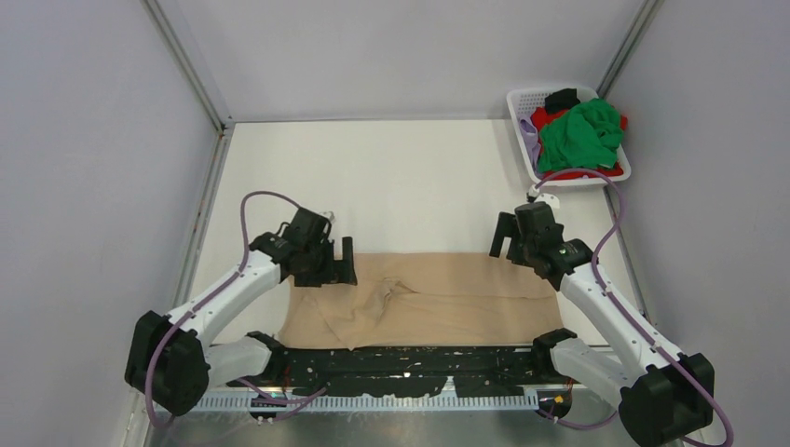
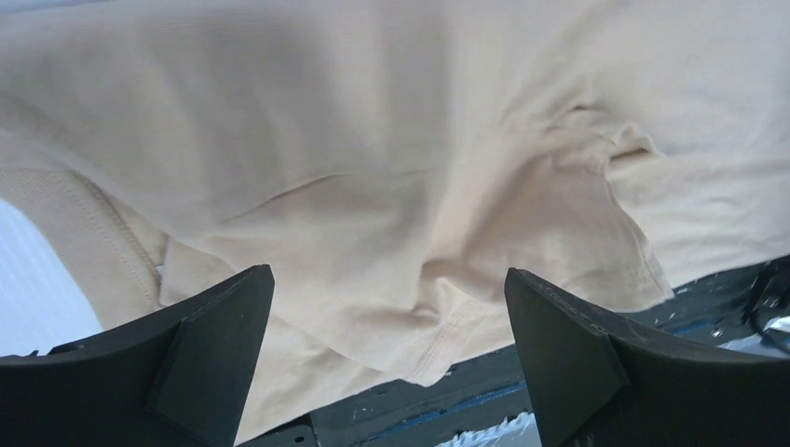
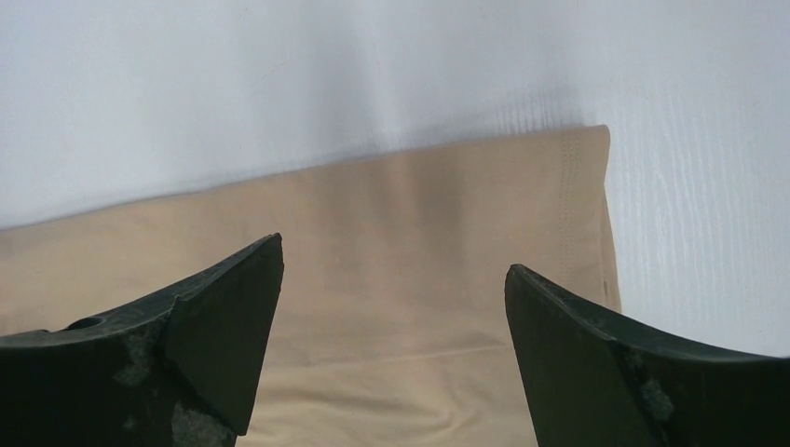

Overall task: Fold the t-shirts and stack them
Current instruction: Rotate the tshirt 90 degrees

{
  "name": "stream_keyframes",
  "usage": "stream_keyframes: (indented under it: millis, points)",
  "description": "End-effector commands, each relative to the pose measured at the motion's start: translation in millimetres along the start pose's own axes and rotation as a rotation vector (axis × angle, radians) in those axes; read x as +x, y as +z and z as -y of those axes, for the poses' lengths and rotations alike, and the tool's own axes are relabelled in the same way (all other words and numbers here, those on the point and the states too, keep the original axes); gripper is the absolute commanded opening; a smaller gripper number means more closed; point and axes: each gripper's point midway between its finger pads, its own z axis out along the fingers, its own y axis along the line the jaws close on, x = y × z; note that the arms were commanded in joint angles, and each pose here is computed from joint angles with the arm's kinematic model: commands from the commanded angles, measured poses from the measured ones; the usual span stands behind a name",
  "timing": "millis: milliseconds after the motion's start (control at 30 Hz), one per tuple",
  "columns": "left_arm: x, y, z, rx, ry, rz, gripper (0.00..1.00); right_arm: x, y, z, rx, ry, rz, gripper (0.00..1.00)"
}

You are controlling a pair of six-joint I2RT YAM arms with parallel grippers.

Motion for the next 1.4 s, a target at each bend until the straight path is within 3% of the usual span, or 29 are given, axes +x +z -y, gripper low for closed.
stream_keyframes:
  millis: [0,133,300,433,600,767,1000,1100,1233,1367]
  points:
    - [-4,6,-6,0.074,-0.116,0.017,1.0,-13,-2,-13,-0.072,-0.01,0.043,0.96]
    - [-2,20,-22,0.051,-0.209,0.005,1.0,-10,-6,-48,-0.271,-0.059,0.025,0.95]
    - [-35,38,-28,0.104,-0.287,0.072,1.0,-5,-6,-69,-0.394,-0.096,0.008,0.96]
    - [-64,50,-43,0.056,-0.342,0.06,0.99,10,9,-62,-0.344,-0.098,-0.047,0.95]
    - [-85,66,-80,-0.086,-0.464,-0.049,1.0,28,24,-50,-0.274,-0.08,-0.099,0.95]
    - [-169,78,-87,-0.039,-0.556,-0.017,1.0,33,39,-45,-0.228,-0.074,-0.11,0.95]
    - [-312,83,-78,0.023,-0.51,0.105,0.99,39,47,-54,-0.263,-0.08,-0.15,0.95]
    - [-344,51,-57,0.037,-0.442,0.166,1.0,36,44,-53,-0.263,-0.094,-0.141,0.96]
    - [-334,18,-12,0.075,-0.305,0.24,1.0,40,39,-54,-0.293,-0.09,-0.132,0.95]
    - [-269,26,45,0.237,-0.218,0.156,1.0,47,39,-56,-0.31,-0.077,-0.142,0.95]
